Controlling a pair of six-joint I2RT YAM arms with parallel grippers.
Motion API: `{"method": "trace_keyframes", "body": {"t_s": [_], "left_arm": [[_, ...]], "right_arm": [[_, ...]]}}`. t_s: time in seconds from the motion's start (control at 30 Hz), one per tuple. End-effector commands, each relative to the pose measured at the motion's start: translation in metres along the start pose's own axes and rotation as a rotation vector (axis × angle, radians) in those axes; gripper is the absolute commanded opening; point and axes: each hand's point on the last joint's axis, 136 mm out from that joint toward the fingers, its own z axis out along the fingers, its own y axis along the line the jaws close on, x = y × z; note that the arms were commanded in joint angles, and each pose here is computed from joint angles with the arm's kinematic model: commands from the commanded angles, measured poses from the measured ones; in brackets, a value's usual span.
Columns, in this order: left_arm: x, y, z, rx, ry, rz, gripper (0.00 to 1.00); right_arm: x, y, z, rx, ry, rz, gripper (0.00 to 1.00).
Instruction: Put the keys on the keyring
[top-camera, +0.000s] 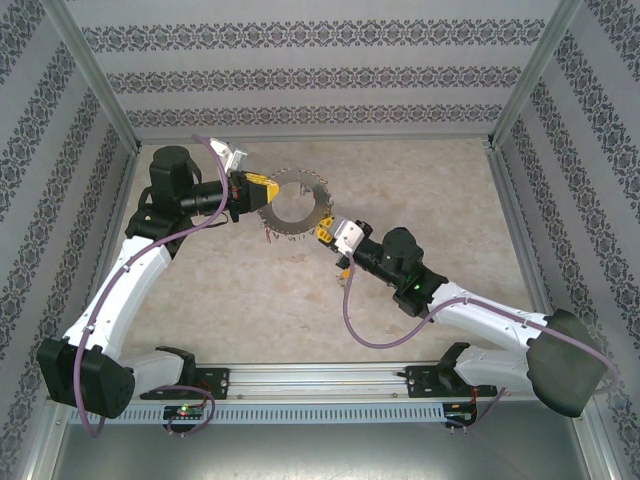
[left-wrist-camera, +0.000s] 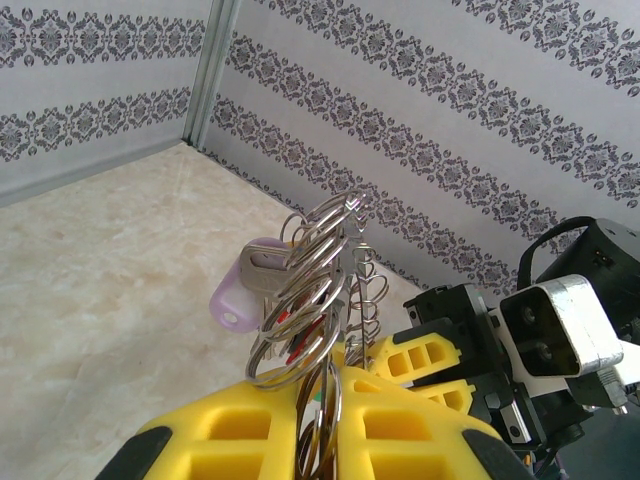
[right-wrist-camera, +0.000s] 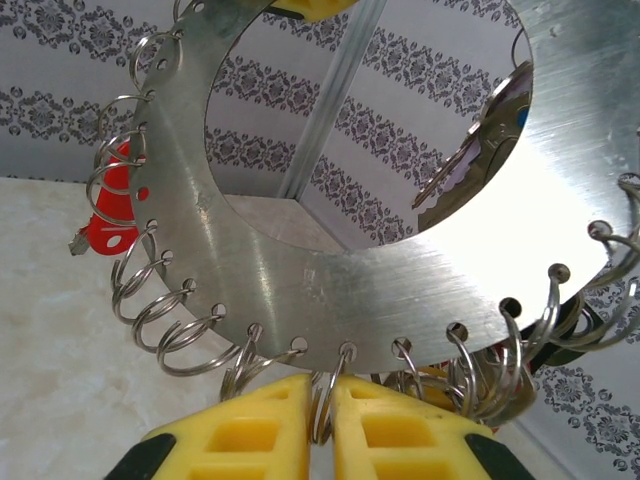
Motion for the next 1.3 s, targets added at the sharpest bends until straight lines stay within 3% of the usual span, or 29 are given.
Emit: {"method": "trace_keyframes", "body": {"t_s": [0.0, 0.2, 0.4, 0.57, 0.63, 0.73, 0.83, 0.9, 1.0, 1.17, 1.27], "left_arm": [[-0.024, -0.022, -0.011, 0.027, -0.05, 0.074, 0.0], [-0.022, -0.013, -0.01, -0.013, -0.065, 0.038, 0.0], [-0.01, 0.018, -0.01, -0.154, -0.091, -0.085, 0.0], [0.01, 0.029, -0.007, -0.173, -0.081, -0.191, 0.03], [0.023, 0.035, -0.004, -0.176, -0.069, -0.261, 0.11], [0.044, 0.043, -0.001, -0.187, -0.04, -0.354, 0.14], [0.072, 0.059, -0.002, -0.267, -0.004, -0.483, 0.23], [0.093, 0.069, -0.001, -0.302, 0.014, -0.569, 0.34], [0.115, 0.074, 0.003, -0.284, 0.024, -0.655, 0.4], [0.137, 0.08, -0.004, -0.352, 0.035, -0.669, 0.54], [0.152, 0.085, -0.014, -0.43, 0.068, -0.651, 0.73]], "right_arm": [[-0.01, -0.006, 0.001, 0.036, -0.03, 0.003, 0.08], [-0.003, -0.006, -0.002, 0.045, -0.004, 0.003, 0.0], [0.001, -0.004, -0.008, 0.034, 0.031, 0.018, 0.0], [0.006, 0.002, -0.011, -0.032, 0.11, 0.087, 0.0], [0.004, 0.004, -0.013, -0.065, 0.128, 0.129, 0.0], [0.001, 0.004, -0.013, -0.083, 0.148, 0.189, 0.0], [-0.001, 0.005, -0.012, -0.116, 0.169, 0.246, 0.0], [0.0, 0.006, -0.012, -0.143, 0.202, 0.278, 0.0], [0.005, 0.013, -0.01, -0.218, 0.267, 0.307, 0.0], [0.013, 0.012, 0.0, -0.24, 0.336, 0.283, 0.0], [0.016, 0.009, 0.006, -0.251, 0.38, 0.25, 0.0]]}}
